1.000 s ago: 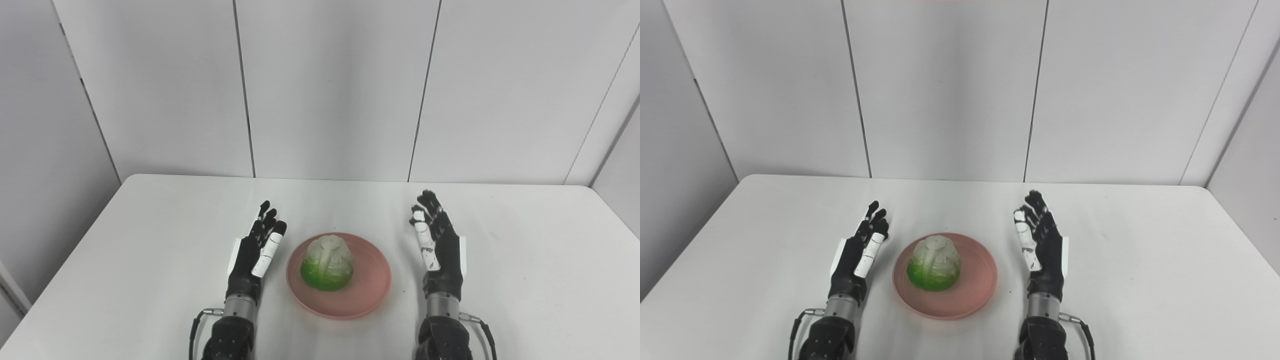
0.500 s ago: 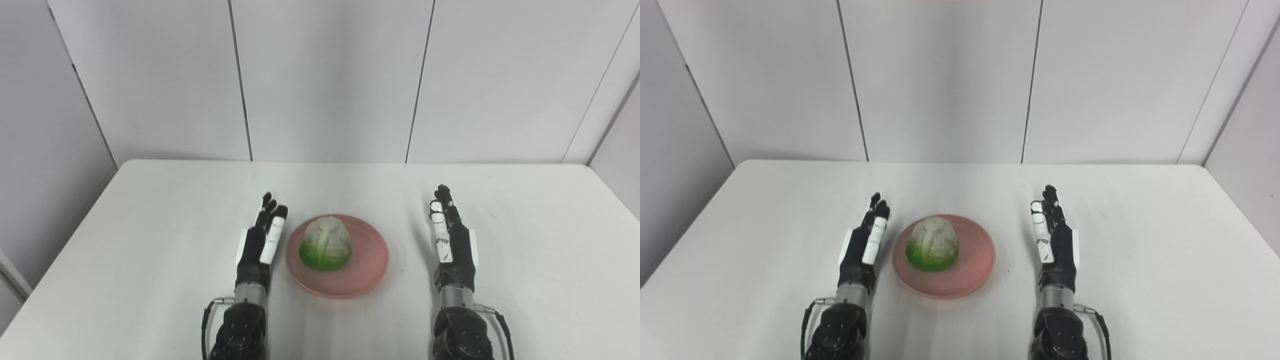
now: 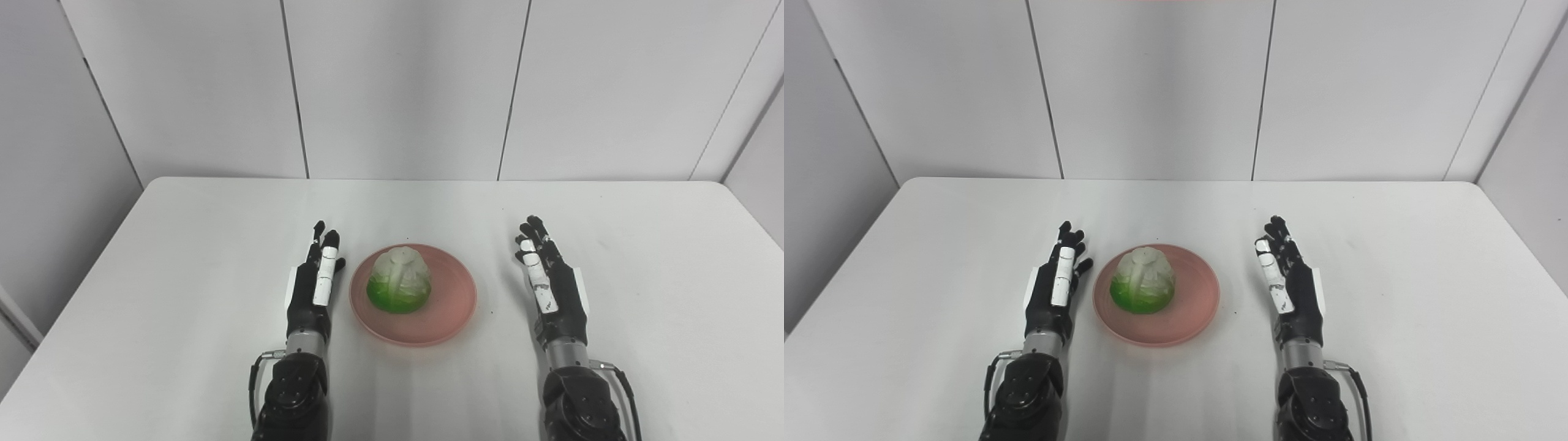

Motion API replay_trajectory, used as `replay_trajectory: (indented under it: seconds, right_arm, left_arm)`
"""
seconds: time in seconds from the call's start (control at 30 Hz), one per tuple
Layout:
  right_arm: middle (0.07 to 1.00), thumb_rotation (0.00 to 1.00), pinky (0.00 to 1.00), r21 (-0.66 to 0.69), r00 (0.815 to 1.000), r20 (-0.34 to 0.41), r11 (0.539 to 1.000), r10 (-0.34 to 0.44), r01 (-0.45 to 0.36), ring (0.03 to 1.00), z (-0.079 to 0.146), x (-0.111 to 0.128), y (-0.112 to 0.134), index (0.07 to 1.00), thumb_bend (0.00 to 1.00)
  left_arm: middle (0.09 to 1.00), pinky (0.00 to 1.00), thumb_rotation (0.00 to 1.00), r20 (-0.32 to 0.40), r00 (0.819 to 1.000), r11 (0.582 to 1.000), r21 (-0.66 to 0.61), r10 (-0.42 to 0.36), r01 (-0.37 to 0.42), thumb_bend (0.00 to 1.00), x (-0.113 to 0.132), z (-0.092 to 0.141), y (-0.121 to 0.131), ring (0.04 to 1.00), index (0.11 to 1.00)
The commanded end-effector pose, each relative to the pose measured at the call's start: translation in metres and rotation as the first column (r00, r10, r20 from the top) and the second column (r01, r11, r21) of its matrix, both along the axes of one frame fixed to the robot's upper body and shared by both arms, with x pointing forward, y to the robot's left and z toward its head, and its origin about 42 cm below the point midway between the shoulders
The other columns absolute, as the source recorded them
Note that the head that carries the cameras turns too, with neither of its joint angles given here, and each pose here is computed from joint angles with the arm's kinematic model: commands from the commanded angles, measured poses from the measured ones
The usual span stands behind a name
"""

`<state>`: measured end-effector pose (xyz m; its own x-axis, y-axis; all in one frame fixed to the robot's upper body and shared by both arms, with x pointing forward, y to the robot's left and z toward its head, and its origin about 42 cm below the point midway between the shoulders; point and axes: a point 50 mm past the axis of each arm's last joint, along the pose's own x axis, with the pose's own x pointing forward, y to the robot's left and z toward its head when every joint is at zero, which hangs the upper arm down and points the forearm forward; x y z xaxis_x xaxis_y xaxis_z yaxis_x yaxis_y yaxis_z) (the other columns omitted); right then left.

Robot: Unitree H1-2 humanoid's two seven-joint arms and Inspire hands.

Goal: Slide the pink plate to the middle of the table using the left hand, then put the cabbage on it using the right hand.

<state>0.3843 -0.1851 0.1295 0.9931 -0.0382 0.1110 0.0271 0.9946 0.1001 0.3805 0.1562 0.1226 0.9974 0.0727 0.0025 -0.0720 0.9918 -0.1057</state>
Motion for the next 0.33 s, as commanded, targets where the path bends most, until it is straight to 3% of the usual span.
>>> replay_trajectory:
  seconds: [0.0,0.3]
  right_arm:
    - [0.901,0.8,0.91,-0.013,1.0,-0.025,1.0,-0.01,0.01,0.902,0.003,-0.0004,-0.0037,0.911,0.65]
    - [0.9,0.81,0.91,0.059,0.997,-0.081,0.998,-0.014,0.018,0.907,0.0064,0.0054,-0.0066,0.913,0.66]
  left_arm:
    - [0.948,0.95,0.91,0.02,1.0,1.0,0.004,0.009,-0.009,0.94,0.0052,0.0102,0.0029,0.946,0.989]
    - [0.953,0.99,0.88,0.024,1.0,1.0,0.012,0.002,-0.002,0.94,0.005,0.0163,0.002,0.951,0.988]
